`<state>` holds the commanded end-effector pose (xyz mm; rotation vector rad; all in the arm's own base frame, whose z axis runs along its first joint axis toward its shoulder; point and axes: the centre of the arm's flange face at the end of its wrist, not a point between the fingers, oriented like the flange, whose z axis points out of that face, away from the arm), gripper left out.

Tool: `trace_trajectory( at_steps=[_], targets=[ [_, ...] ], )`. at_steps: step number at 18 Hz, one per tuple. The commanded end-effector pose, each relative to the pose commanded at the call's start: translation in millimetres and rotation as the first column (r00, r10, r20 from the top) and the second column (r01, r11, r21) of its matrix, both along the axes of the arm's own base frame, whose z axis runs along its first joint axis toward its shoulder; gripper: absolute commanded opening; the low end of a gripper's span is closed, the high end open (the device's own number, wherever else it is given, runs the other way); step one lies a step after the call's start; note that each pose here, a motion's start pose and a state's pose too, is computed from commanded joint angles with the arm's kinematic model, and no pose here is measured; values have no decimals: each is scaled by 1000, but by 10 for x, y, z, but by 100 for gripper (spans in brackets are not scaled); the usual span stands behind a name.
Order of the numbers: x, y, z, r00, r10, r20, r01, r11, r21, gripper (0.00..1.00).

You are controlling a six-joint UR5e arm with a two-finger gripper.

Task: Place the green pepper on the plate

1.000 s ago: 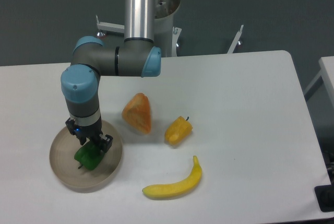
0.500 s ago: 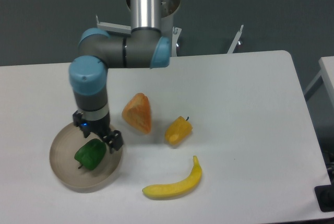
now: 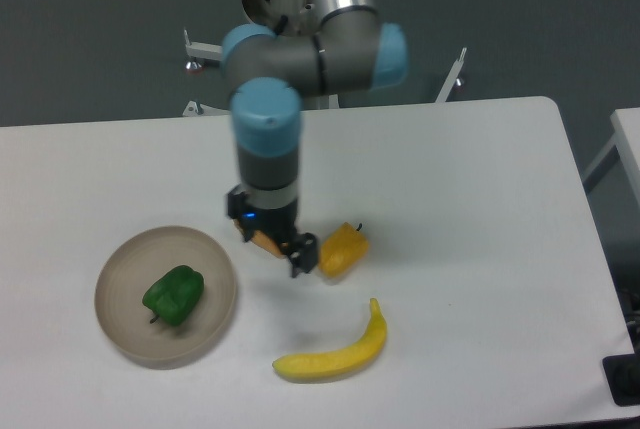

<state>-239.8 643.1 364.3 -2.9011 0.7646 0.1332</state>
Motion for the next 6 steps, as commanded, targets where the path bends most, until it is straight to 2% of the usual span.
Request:
trace_trajectory(
  at_steps=[3,6],
  targets=[
    [-125,-57,-1,999,-27,-42,26,999,-27,100],
    [-148,-66,-3,998,-28,-47,27,999,-26,100]
  ],
)
